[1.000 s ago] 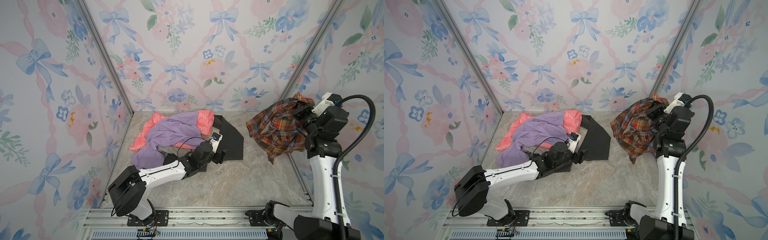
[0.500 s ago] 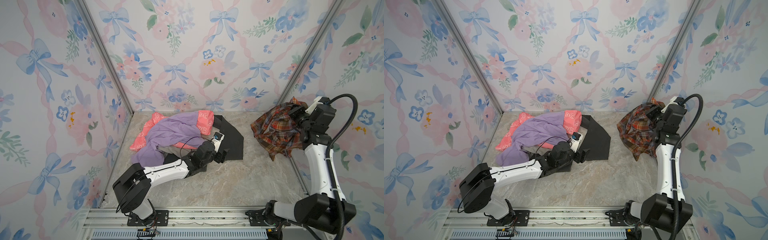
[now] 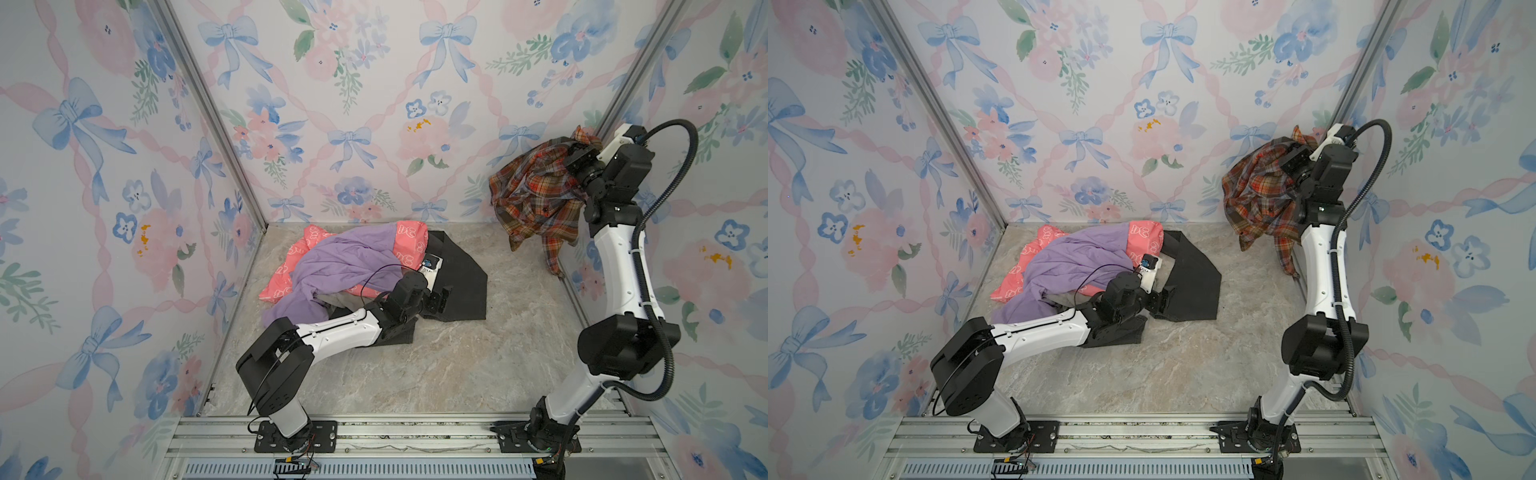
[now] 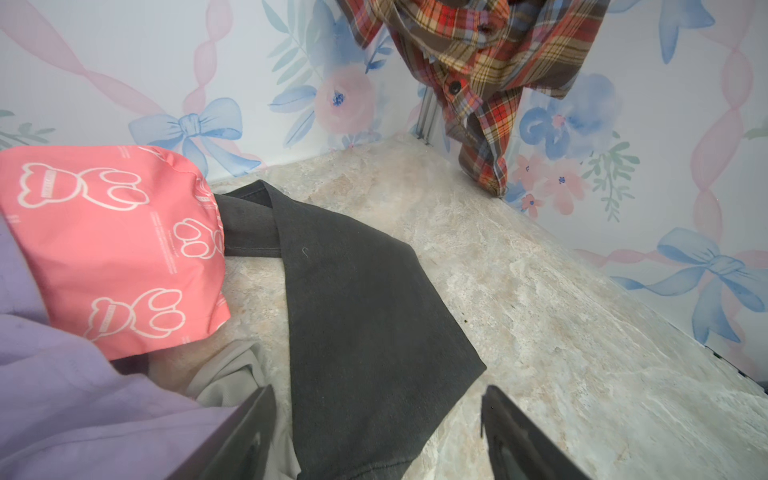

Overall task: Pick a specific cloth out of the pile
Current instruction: 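Lower the plaid shirt onto the table corner farthest from the robot with right gripper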

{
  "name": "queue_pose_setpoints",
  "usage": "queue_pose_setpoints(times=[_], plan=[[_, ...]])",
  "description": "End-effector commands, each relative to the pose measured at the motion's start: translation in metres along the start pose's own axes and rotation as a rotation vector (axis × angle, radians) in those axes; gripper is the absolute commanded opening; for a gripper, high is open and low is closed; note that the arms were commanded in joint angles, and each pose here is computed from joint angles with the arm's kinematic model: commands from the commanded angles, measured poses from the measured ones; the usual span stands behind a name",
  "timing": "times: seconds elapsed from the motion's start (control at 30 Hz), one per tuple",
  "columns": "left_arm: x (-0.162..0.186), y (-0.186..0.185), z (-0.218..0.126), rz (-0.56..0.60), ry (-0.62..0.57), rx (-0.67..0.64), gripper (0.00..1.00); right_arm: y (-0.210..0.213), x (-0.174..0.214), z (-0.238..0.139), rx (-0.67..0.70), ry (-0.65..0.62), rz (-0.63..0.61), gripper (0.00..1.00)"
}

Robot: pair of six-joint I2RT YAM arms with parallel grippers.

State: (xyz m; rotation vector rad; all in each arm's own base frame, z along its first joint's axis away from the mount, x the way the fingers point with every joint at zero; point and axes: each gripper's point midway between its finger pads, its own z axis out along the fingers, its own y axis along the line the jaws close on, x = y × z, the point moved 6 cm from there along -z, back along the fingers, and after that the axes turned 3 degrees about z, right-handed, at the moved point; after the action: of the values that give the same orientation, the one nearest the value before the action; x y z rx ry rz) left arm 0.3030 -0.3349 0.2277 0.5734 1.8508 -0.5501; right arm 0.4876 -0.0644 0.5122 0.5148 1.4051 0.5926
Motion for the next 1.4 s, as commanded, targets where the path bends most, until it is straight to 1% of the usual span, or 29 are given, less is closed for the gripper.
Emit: queue_pose_setpoints(times=[0.0, 0.1, 0.2, 0.27, 0.4, 0.5, 0.57, 0.67, 0.77, 0.83, 0.93, 1.17, 1.37], plan=[[-0.005, 0.004, 0.01, -0.033, -0.016, 0.004, 0.79, 0.049, -0.039, -0.004, -0.112, -0.113, -0.029, 0.0], [-0.004, 0.012, 0.014, -0.058, -0.01, -0.005, 0.79, 0.052, -0.046, 0.007, -0.109, -0.142, -0.025, 0.0], [-0.004, 0.016, 0.015, -0.062, -0.007, -0.008, 0.79, 0.037, -0.043, 0.019, -0.104, -0.166, 0.004, 0.0], [-0.001, 0.018, 0.017, -0.061, 0.001, -0.014, 0.79, 0.023, -0.038, 0.022, -0.078, -0.17, 0.023, 0.0], [0.004, 0.021, 0.019, -0.063, 0.014, -0.019, 0.79, -0.006, -0.019, 0.015, -0.017, -0.17, 0.017, 0.0], [0.008, 0.021, 0.021, -0.062, 0.023, -0.018, 0.78, -0.03, -0.009, 0.003, 0.013, -0.172, 0.05, 0.0], [0.01, 0.021, 0.022, -0.063, 0.028, -0.015, 0.78, -0.041, -0.001, -0.004, 0.041, -0.158, 0.051, 0.0], [0.012, 0.02, 0.024, -0.074, 0.034, -0.007, 0.78, -0.067, 0.017, -0.009, 0.107, -0.13, 0.044, 0.0], [0.018, 0.016, 0.027, -0.074, 0.047, 0.003, 0.78, -0.098, 0.037, -0.004, 0.161, -0.082, 0.067, 0.0], [0.021, 0.015, 0.028, -0.07, 0.053, 0.002, 0.78, -0.113, 0.051, 0.002, 0.194, -0.045, 0.056, 0.0], [0.025, 0.015, 0.031, -0.071, 0.061, -0.001, 0.78, -0.126, 0.07, 0.013, 0.219, 0.011, 0.049, 0.0], [0.03, 0.019, 0.034, -0.065, 0.071, -0.017, 0.78, -0.135, 0.116, 0.039, 0.26, 0.133, 0.021, 0.0], [0.037, 0.024, 0.035, -0.07, 0.089, -0.028, 0.77, -0.168, 0.138, 0.05, 0.409, 0.197, -0.01, 0.0]])
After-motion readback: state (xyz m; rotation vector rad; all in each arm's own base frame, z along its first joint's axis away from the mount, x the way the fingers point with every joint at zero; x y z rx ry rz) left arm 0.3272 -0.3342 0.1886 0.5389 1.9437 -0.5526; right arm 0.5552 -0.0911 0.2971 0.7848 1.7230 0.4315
